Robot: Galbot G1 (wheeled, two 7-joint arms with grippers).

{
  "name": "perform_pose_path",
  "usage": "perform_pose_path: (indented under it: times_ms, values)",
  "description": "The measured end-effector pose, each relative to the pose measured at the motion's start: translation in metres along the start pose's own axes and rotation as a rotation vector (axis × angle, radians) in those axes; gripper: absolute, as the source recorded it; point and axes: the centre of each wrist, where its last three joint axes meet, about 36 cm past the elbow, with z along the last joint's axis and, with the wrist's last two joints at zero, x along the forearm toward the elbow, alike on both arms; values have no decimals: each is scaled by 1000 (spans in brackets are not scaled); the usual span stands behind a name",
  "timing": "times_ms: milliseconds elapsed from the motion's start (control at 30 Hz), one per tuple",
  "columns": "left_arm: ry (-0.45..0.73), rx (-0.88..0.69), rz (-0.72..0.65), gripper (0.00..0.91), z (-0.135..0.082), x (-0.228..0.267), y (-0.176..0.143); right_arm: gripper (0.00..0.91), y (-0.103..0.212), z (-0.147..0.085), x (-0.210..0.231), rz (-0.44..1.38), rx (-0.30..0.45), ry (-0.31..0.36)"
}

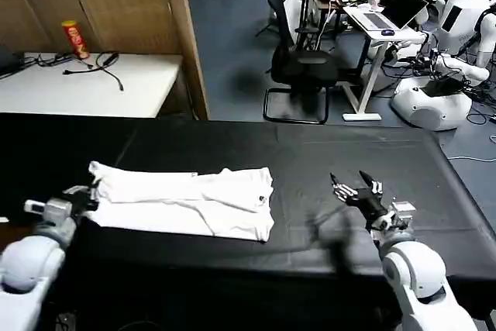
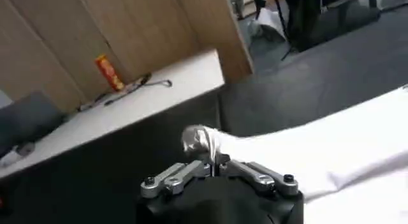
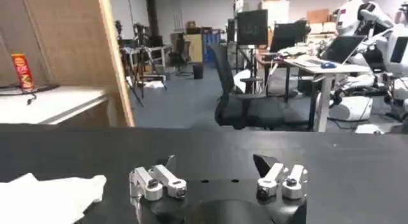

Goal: Fold and organize the clothes.

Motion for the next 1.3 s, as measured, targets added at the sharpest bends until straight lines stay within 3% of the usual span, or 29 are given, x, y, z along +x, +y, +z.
perform_pose_path:
  times_ms: [300,500,900,1100,1133,1167,1300]
  values:
    - [-19,237,215,0,-19,12,-110,878,-8,4,13,39,7,6]
    - [-23,351,339,0,-34,10,-164,878,-12,9,20,62,3,17]
    - [-36,521,527,0,-69,7,-222,878,-7,16,19,68,-3,26]
    - [-20,519,556,0,-70,4,-244,878,-7,18,20,68,-1,31]
    - [-19,518,558,283,-69,4,-247,878,-7,18,20,66,0,32]
    - [-16,517,562,878,-69,3,-250,878,-6,19,21,63,1,33]
    - [-18,493,564,878,-65,1,-261,878,-3,20,20,35,7,31]
